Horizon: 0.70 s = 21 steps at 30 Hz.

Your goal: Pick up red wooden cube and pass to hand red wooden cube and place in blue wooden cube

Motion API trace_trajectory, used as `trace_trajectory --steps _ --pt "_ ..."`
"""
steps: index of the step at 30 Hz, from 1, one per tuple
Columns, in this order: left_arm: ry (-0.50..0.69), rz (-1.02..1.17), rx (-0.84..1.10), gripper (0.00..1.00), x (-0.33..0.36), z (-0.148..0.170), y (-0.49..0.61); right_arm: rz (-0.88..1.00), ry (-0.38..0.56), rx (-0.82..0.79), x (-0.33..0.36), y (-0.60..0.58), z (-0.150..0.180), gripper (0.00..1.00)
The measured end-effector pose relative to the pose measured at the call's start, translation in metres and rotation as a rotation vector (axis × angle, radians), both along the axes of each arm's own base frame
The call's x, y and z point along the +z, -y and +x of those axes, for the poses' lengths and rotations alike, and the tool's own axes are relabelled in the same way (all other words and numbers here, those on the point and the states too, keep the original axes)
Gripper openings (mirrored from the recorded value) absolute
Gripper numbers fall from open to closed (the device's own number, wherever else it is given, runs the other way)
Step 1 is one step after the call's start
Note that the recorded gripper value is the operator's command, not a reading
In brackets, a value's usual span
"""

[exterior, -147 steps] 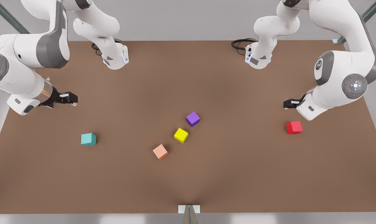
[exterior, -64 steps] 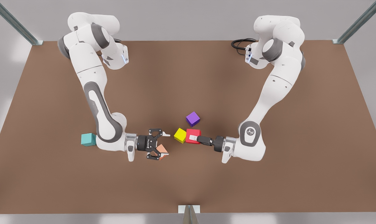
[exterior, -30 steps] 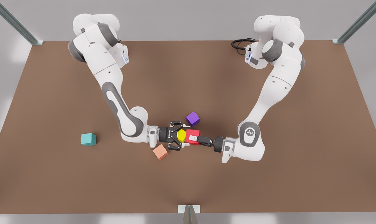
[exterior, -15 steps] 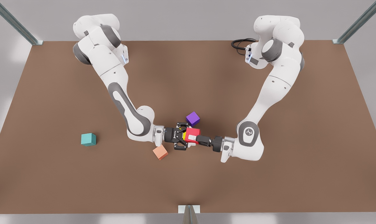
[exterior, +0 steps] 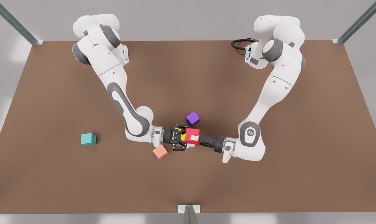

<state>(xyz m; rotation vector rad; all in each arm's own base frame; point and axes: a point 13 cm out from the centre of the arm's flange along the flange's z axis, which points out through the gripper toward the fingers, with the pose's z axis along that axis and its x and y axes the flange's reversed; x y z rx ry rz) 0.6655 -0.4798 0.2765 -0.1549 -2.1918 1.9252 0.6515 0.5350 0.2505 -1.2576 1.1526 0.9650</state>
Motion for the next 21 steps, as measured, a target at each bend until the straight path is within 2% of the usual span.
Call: trace_trajectory --steps 9,11,13,15,17,19,21 --pt "0.003 -0.011 0.040 1.00 0.012 0.033 -0.072 -0.061 0.028 -0.023 -0.018 0.080 0.034 0.64" --pt "0.096 0.081 0.022 1.00 0.028 0.045 -0.127 -0.123 0.064 0.003 -0.023 0.123 0.040 0.64" --pt "0.276 0.330 -0.060 1.00 0.052 0.046 -0.204 -0.219 0.123 0.052 -0.023 0.178 0.048 0.64" --pt "0.393 0.611 -0.162 1.00 0.066 0.035 -0.274 -0.339 0.182 0.114 -0.019 0.245 0.052 0.64" --pt "0.449 0.861 -0.225 1.00 0.092 0.024 -0.344 -0.466 0.213 0.178 -0.019 0.313 0.051 0.64" --pt "0.452 1.037 -0.256 1.00 0.119 0.008 -0.403 -0.615 0.218 0.254 -0.027 0.376 0.043 0.64" --pt "0.398 1.318 -0.381 1.00 0.118 -0.083 -0.400 -0.782 0.202 0.356 -0.042 0.430 0.027 0.64"
